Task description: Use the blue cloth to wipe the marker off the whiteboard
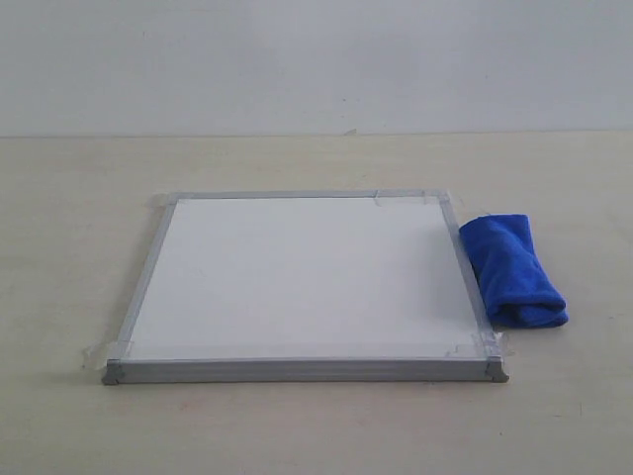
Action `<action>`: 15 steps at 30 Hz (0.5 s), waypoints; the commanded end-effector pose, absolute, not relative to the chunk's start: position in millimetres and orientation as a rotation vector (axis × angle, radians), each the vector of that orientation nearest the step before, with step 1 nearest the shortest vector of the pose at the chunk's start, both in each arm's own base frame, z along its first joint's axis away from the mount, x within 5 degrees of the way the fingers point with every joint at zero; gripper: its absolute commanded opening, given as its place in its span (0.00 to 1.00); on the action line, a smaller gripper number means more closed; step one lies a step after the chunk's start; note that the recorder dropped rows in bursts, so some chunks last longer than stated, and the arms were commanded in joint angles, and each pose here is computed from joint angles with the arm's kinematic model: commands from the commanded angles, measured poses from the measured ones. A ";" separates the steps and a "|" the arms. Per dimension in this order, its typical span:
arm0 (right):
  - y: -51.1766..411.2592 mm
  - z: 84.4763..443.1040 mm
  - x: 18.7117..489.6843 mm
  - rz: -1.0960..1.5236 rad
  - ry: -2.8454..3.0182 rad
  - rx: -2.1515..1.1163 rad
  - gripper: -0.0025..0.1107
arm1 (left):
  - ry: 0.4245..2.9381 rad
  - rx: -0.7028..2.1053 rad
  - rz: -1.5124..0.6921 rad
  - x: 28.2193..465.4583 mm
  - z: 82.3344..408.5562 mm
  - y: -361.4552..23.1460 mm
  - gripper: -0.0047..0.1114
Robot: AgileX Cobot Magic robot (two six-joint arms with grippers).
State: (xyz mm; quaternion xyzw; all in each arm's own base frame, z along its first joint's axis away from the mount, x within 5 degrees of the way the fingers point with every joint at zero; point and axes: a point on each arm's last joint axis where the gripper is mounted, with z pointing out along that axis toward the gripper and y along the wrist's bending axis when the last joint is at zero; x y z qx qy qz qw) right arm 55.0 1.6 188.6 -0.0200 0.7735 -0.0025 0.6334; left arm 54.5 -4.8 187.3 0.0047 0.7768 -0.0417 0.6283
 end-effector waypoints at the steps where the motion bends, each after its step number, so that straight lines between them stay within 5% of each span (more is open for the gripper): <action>1: 1.5 182.5 53.6 0.003 1.823 -0.030 0.02 | 1.777 0.012 -0.090 54.4 186.7 -4.6 0.08; 15: 1.4 182.5 53.6 0.036 1.824 0.014 0.02 | 1.777 0.012 -0.090 54.4 186.7 -4.6 0.08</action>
